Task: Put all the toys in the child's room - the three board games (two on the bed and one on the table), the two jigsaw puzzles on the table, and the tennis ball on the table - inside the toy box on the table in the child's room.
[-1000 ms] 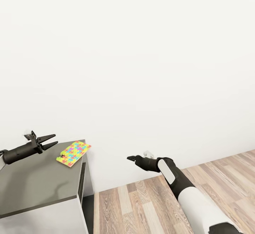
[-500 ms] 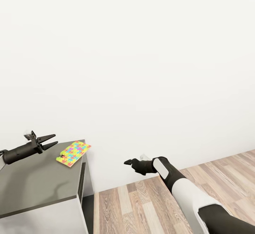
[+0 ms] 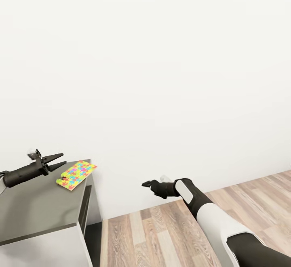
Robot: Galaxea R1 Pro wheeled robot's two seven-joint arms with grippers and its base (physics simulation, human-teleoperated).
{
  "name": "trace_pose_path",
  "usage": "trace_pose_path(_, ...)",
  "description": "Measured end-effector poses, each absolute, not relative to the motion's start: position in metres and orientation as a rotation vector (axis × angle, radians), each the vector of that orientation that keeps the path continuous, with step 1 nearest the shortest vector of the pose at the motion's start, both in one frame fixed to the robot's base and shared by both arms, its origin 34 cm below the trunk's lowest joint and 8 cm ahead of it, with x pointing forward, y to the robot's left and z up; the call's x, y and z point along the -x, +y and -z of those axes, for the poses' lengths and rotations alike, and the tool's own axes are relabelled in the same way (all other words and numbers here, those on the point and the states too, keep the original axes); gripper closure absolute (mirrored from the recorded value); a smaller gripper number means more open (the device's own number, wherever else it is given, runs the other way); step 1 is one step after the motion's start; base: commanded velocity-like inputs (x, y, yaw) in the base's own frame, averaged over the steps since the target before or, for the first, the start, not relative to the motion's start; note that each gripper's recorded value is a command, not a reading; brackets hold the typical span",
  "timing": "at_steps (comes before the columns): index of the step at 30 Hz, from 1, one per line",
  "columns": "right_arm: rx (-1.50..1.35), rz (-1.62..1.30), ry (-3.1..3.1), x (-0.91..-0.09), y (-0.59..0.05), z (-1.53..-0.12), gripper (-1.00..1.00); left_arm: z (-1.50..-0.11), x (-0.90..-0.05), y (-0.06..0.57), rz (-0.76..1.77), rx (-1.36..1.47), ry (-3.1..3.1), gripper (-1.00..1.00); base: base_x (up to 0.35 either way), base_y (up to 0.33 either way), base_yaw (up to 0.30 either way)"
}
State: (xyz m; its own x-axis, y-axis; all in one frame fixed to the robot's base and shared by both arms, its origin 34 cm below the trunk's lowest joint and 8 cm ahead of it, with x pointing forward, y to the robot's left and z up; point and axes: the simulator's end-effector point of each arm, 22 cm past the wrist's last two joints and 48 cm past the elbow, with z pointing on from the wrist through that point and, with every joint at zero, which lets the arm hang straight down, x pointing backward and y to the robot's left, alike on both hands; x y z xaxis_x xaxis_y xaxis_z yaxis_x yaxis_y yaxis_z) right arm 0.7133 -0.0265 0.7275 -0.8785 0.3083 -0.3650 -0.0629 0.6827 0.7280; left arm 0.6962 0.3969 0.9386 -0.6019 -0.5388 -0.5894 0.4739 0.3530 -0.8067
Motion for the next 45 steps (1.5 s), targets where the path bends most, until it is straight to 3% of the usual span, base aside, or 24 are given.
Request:
trace_pose_path(23,-0.180,-1.077,2.416,-0.715,-0.023,-0.732,-1.00,-0.938,-0.696,0.398,1.407,0.061,1.713,-1.00,0.000,-0.058,0.007)
trace_pose_path(45,-0.193,-1.077,2.436,-0.716,-0.026,-0.717,-1.00,-0.939,-0.682,0.383,1.495,-0.026,1.751,-1.00,0.000,0.000,0.103)
